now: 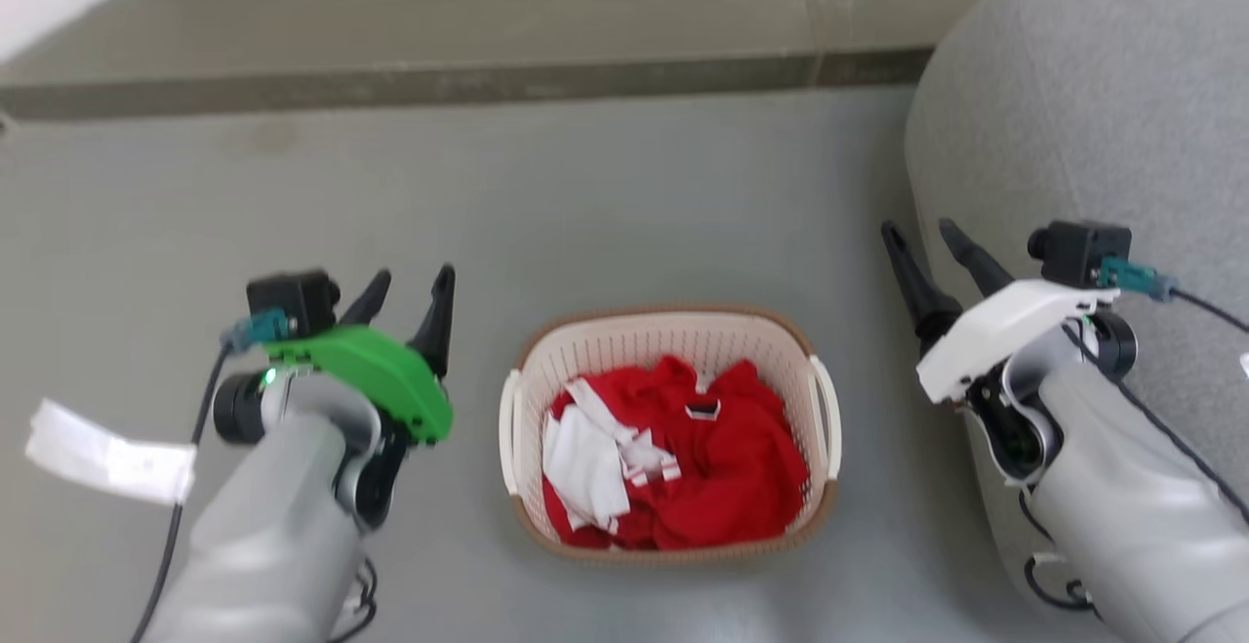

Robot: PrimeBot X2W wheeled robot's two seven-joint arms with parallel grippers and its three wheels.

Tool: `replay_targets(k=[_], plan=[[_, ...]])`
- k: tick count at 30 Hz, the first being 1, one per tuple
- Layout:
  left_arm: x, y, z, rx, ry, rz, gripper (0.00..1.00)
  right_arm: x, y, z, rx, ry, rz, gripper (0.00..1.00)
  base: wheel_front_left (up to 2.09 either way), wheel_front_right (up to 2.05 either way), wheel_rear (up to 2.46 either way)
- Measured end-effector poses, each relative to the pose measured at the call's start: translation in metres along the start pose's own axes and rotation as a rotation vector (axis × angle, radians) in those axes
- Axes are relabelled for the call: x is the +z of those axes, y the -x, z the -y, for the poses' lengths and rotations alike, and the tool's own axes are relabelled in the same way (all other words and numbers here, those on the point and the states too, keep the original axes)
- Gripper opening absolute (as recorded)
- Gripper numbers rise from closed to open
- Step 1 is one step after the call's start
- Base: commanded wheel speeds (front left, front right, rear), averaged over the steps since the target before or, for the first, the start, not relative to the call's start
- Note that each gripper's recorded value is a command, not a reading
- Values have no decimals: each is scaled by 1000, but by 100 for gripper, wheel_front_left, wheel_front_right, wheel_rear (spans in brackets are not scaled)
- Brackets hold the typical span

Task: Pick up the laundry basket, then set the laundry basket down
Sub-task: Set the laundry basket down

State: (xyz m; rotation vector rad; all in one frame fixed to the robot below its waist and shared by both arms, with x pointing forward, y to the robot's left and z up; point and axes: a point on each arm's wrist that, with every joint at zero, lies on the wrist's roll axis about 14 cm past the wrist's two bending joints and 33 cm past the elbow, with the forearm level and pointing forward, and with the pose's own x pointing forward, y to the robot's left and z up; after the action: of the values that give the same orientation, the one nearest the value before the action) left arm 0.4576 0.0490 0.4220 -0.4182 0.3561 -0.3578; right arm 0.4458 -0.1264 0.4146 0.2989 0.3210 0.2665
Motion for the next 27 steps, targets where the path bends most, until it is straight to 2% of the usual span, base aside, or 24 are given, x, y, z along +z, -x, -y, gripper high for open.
replay_targets(k=[10, 15, 27], plan=[[48, 38, 14, -11, -51, 187, 100, 29, 30, -23, 31, 31, 129, 100, 0, 0, 0], [54, 54, 16, 2, -65, 239, 100, 50, 39, -28, 30, 52, 205, 100, 0, 0, 0], [69, 84, 7, 61, -93, 350, 100, 63, 58, -26, -1, 87, 288, 100, 0, 0, 0]])
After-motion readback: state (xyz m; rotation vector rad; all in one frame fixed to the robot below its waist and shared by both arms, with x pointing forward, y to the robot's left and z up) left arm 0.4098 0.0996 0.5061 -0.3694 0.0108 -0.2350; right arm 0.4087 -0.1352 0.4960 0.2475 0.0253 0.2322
